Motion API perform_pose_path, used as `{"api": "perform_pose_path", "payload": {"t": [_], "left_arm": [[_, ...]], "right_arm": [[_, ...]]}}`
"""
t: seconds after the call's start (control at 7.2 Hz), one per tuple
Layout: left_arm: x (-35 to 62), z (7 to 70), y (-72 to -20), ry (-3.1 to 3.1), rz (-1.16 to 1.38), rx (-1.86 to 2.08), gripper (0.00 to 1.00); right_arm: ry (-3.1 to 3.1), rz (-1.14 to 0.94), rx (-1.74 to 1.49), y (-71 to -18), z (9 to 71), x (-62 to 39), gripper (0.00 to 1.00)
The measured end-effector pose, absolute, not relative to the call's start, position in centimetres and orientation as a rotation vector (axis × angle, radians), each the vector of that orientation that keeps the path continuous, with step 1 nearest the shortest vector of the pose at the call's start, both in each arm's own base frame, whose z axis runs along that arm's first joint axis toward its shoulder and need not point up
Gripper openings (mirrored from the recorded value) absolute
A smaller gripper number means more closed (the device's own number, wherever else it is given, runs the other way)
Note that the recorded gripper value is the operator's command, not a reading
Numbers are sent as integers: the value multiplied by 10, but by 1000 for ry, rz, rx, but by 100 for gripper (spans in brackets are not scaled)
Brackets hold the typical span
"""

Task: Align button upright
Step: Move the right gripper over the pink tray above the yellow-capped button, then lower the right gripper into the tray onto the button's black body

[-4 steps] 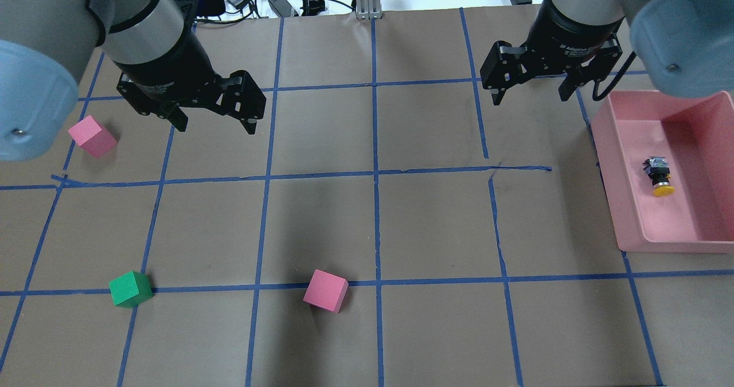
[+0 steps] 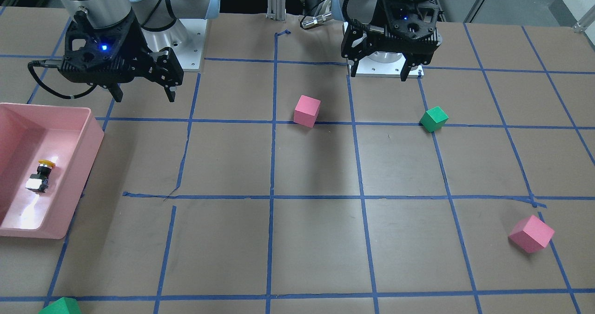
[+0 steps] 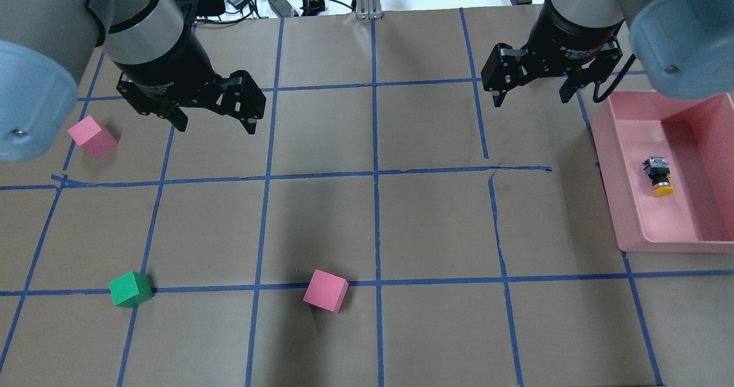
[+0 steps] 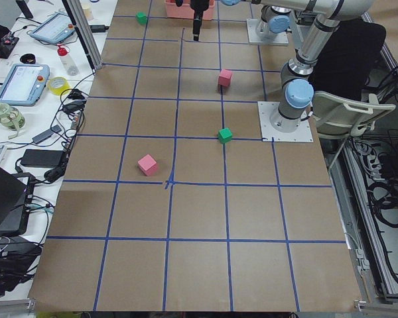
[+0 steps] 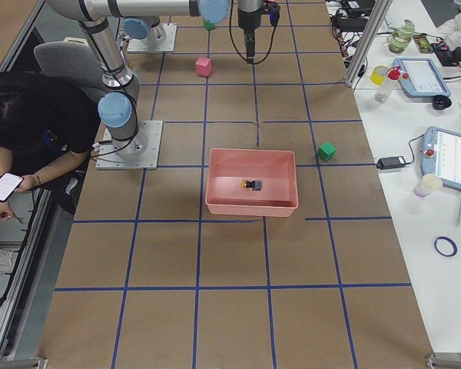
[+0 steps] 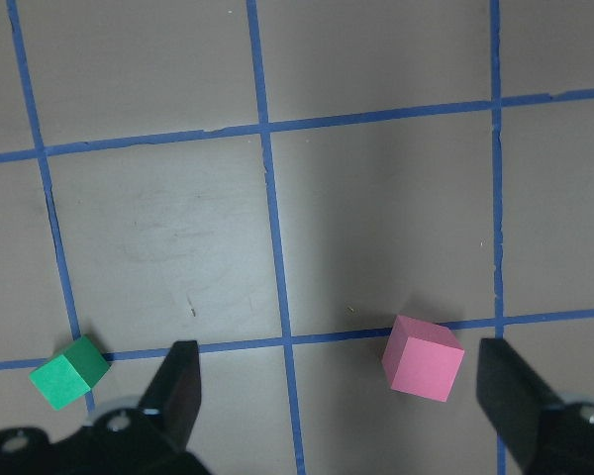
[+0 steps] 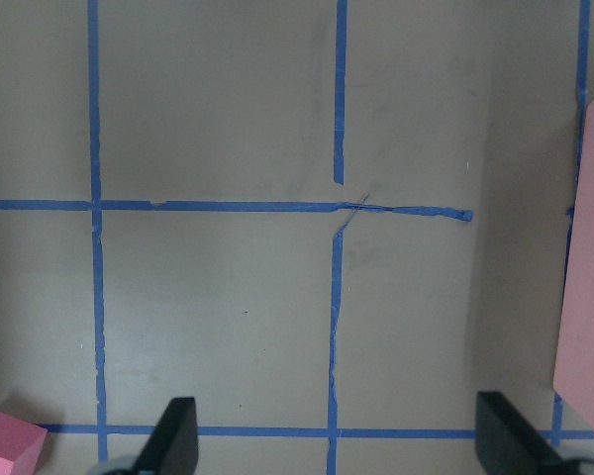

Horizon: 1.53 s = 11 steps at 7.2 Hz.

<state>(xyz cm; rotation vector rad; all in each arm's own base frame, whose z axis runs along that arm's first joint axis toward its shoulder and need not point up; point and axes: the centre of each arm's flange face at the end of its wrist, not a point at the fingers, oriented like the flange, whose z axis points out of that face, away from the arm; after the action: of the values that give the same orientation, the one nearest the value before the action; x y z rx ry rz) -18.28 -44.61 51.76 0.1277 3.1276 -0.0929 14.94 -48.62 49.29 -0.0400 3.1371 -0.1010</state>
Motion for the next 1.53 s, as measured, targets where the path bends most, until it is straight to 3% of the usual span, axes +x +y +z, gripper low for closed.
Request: {"api": "perform_pose_path", "payload": {"t": [0.28, 0.69, 1.11, 1.53], "left_arm": [[-183, 518, -446, 3128, -93, 127, 100], [-183, 518, -446, 3128, -92, 127, 100], [-183, 518, -446, 3128, -92, 127, 100], [-182, 518, -446, 3129, -93, 126, 100]], "right_arm": [[3140, -122, -67, -496, 495, 126, 100], [3192, -70, 70, -516, 485, -6, 98], [3187, 51, 115, -540, 413, -153, 95], [3181, -20, 35, -546, 315, -193, 95]]}}
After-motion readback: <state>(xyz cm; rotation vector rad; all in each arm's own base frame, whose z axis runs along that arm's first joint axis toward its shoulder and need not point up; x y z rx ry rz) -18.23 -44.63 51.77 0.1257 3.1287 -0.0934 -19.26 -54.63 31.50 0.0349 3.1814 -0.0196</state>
